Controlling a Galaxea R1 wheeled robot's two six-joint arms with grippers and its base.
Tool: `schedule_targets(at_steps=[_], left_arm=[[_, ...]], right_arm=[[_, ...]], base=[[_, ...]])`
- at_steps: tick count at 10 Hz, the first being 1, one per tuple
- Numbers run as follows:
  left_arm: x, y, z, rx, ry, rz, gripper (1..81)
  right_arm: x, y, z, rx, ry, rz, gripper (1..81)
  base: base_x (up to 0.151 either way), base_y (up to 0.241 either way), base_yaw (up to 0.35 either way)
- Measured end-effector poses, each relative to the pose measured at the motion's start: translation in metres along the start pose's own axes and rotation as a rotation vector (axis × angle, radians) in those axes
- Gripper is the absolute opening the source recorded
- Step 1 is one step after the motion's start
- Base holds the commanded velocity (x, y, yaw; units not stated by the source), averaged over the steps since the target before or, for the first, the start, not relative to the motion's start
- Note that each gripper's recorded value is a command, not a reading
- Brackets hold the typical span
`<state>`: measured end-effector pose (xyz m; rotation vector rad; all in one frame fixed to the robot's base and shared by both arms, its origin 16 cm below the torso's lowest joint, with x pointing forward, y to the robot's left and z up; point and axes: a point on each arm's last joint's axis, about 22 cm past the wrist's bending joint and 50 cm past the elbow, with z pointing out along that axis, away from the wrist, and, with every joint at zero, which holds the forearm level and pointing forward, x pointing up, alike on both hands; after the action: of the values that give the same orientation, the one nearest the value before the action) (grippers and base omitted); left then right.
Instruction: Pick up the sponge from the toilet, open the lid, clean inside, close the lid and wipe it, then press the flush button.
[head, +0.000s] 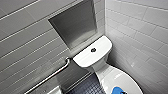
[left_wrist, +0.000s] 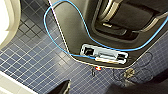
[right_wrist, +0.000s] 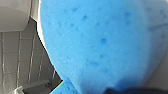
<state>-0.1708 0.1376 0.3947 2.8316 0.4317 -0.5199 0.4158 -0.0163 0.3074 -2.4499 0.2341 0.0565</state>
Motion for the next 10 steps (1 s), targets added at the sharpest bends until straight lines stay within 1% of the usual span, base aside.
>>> schedule_targets(at_steps=[1, 2, 3, 4, 6, 7, 9, 10], left_arm=[[0.000, 0.000, 0.000, 0.000, 0.000, 0.000, 81.1], [0.000, 0.001, 0.000, -0.002, 0.000, 0.000, 81.1], [0.000, 0.001, 0.000, -0.003, 0.000, 0.000, 81.1], [0.000, 0.001, 0.000, -0.003, 0.000, 0.000, 81.1], [0.000, 0.001, 0.000, -0.003, 0.000, 0.000, 81.1], [0.000, 0.001, 0.000, -0.003, 0.000, 0.000, 81.1], [0.000, 0.001, 0.000, -0.003, 0.000, 0.000, 81.1], [0.000, 0.001, 0.000, -0.003, 0.000, 0.000, 81.1]], right_arm=[[-0.010, 0.003, -0.008, -0.003, 0.002, 0.000, 1.0], [-0.032, 0.009, -0.023, -0.010, -0.003, 0.008, 1.0], [-0.055, 0.008, -0.039, -0.007, -0.014, 0.026, 1.0], [-0.077, -0.008, -0.052, 0.022, -0.036, 0.046, 1.0], [-0.097, -0.057, -0.065, 0.112, -0.053, 0.063, 1.0], [-0.102, -0.061, -0.072, 0.119, -0.045, 0.073, 1.0], [-0.111, -0.025, -0.086, 0.049, -0.016, 0.106, 1.0], [-0.115, -0.013, -0.089, 0.028, -0.004, 0.121, 1.0]], base=[[0.000, 0.000, 0.000], [0.000, 0.000, 0.000], [0.000, 0.000, 0.000], [0.000, 0.000, 0.000], [0.000, 0.000, 0.000], [0.000, 0.000, 0.000], [0.000, 0.000, 0.000], [0.000, 0.000, 0.000]])
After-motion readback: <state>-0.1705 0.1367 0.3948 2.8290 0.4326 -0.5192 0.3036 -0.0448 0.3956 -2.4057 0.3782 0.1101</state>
